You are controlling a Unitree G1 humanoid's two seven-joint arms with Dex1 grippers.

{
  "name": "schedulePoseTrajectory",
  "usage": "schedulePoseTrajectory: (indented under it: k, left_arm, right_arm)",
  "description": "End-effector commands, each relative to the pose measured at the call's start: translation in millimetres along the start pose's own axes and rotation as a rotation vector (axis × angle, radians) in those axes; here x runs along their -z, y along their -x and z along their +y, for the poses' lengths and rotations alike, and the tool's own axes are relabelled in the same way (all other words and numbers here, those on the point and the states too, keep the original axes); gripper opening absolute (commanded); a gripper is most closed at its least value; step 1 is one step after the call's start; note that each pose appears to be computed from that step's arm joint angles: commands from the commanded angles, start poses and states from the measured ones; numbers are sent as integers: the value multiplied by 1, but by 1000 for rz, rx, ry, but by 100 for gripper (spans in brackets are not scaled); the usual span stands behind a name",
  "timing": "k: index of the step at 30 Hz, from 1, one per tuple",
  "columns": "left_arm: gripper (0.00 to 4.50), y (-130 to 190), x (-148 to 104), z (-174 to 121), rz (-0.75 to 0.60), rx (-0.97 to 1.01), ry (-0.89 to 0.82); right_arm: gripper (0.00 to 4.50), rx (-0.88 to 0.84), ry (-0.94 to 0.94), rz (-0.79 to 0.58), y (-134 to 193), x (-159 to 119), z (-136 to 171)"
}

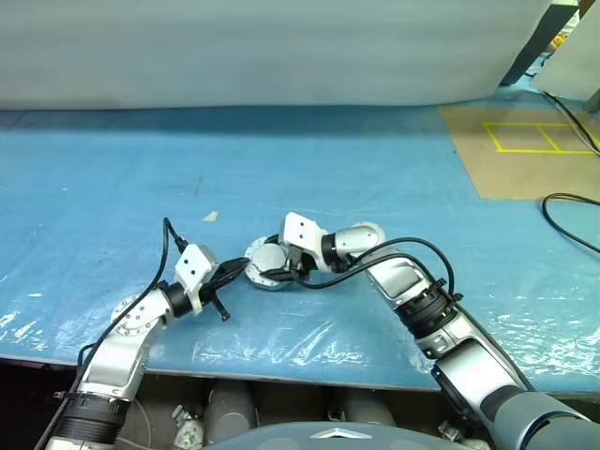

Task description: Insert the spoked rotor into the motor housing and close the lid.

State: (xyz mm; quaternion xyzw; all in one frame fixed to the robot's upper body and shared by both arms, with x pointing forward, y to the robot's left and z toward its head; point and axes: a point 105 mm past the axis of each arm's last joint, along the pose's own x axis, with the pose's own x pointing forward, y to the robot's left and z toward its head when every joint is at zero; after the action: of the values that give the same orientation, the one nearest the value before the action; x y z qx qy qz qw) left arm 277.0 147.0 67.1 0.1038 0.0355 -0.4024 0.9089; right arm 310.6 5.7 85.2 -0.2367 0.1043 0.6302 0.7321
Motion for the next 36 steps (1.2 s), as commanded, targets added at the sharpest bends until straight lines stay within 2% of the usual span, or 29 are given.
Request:
schedulePoseTrajectory:
  k: [1, 2, 6, 10, 13, 17, 23, 29, 36]
  left_arm:
    - [0, -1, 11, -5, 49, 14, 28]
    - [0, -2, 11, -5, 48, 14, 28]
    - [0, -3, 8, -4, 40, 13, 27]
    - [0, -4, 7, -1, 37, 10, 20]
    - [0, -5, 6, 1, 36, 8, 16]
    - [0, -6, 5, 2, 34, 7, 11]
    - [0, -7, 5, 5, 31, 1, 6]
    - [0, -7, 4, 7, 23, -11, 2]
    - [0, -5, 4, 11, 21, -29, -1]
  right_arm:
    - [427, -5, -47, 7, -1, 8, 1]
    - [446, -4, -43, 6, 0, 7, 1]
    - [446, 25, -30, -47, 3, -1, -6]
    - [446, 7, -86, -189, 16, -20, -8]
    - [446, 81, -134, -252, 27, -25, -23]
    - [446, 166, -219, -213, 35, -11, -37]
    - [446, 84, -666, -85, 41, 25, -19]
    - [446, 44, -978, -56, 43, 29, -12]
    - [446, -28, -1151, -77, 30, 13, -7]
